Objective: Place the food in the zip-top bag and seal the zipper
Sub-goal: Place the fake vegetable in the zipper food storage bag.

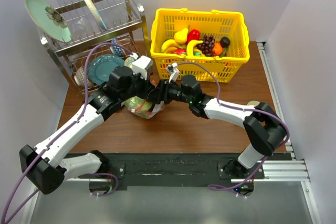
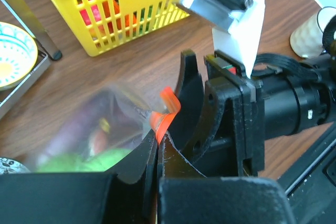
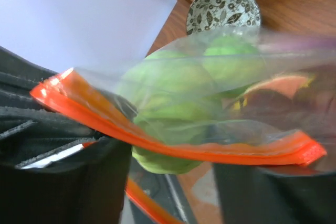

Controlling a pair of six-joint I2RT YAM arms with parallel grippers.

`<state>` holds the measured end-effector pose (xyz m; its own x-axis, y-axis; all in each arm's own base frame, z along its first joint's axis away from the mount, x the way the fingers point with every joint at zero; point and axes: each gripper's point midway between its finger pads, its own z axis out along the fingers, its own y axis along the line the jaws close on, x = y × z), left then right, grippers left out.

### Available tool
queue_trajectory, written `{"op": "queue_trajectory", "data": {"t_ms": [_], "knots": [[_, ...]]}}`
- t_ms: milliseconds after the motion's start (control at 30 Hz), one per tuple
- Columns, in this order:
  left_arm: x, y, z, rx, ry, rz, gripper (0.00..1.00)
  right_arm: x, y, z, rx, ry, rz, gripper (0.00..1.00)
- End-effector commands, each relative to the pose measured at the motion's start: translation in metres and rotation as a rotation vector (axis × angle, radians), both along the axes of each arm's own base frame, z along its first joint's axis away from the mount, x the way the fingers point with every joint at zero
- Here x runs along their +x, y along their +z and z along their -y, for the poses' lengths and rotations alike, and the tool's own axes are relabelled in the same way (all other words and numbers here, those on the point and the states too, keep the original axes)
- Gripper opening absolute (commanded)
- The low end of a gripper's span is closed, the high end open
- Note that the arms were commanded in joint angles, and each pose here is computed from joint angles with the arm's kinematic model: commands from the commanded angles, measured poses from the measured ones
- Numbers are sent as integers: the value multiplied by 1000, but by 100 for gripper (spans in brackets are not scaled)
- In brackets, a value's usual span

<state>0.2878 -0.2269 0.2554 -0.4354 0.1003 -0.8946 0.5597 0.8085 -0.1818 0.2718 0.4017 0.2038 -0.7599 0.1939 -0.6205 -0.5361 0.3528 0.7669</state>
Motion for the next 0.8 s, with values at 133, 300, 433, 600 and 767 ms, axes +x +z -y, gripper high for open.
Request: {"op": "queue_trajectory", "data": {"t_ms": [133, 300, 433, 600, 767], "knots": [[6, 36, -4, -29, 31, 91, 0, 11, 49, 22, 11, -129, 151, 77], [15, 35, -23, 46, 112, 125, 0, 7, 62, 45, -72, -176, 216, 75], [14, 40, -25, 37, 123, 136, 0, 5, 61, 65, -157, -226, 224, 69], [14, 41, -23, 31, 117, 130, 0, 3, 43, 82, -334, -246, 200, 63], [13, 43, -23, 24, 120, 135, 0, -14, -1, 89, -478, -191, 130, 65]]}}
